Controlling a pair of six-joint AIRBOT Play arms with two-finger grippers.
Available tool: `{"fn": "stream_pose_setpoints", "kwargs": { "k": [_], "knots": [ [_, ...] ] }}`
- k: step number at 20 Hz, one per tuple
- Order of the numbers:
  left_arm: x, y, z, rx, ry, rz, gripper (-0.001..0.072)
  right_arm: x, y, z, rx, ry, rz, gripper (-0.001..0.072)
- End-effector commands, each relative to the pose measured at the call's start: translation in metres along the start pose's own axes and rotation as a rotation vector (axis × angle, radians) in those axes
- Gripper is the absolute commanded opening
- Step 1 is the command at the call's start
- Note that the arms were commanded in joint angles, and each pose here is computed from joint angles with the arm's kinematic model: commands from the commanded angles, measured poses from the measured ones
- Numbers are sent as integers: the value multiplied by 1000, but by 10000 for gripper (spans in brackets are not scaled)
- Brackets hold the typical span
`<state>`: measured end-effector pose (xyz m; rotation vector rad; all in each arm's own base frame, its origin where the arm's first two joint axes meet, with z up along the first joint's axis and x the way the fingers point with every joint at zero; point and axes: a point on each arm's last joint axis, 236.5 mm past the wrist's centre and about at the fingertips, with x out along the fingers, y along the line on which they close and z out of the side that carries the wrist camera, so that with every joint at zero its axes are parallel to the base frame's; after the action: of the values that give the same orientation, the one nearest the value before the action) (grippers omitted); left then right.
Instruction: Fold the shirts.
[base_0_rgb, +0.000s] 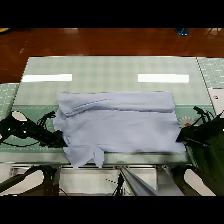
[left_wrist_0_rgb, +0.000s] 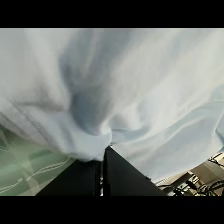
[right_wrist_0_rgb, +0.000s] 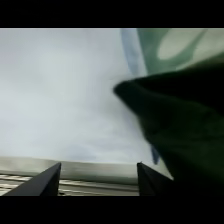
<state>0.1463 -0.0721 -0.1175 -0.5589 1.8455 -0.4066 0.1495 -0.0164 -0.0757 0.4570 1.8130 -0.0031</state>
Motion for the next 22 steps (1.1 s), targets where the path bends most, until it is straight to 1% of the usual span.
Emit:
{"fn": "stream_pose_setpoints", "kwargs": {
  "k": [1,3,6,8,10,11,12,13,19,20,21,22],
  "knots": [
    [0,1,0,9,2,2,23,0,-20,-7,17,27,-82,551],
    [0,1,0,18,-2,4,23,2,-22,-2,38,4,-90,551],
    [0,1,1,18,-3,4,22,26,-23,-17,71,48,-78,551],
    [0,1,1,18,-3,4,22,42,-15,-15,99,24,-36,551],
    [0,1,0,18,0,3,23,47,-16,-9,115,-9,-36,545],
    [0,1,0,18,-1,3,22,46,-21,-7,113,-17,-55,527],
    [0,1,0,18,-1,3,22,46,-22,-6,111,-23,-59,475],
    [0,1,0,18,-1,2,23,46,-23,-5,111,-24,-64,439],
    [0,-2,-4,19,14,-7,23,38,-20,15,128,-101,-51,439],
    [0,-2,-3,18,13,-8,22,33,-19,21,137,-124,-47,412],
    [0,-2,-3,18,13,-8,23,27,-19,27,137,-144,-48,360],
    [0,-2,-3,18,13,-8,22,22,-19,33,139,-162,-50,341]
  ]
}}
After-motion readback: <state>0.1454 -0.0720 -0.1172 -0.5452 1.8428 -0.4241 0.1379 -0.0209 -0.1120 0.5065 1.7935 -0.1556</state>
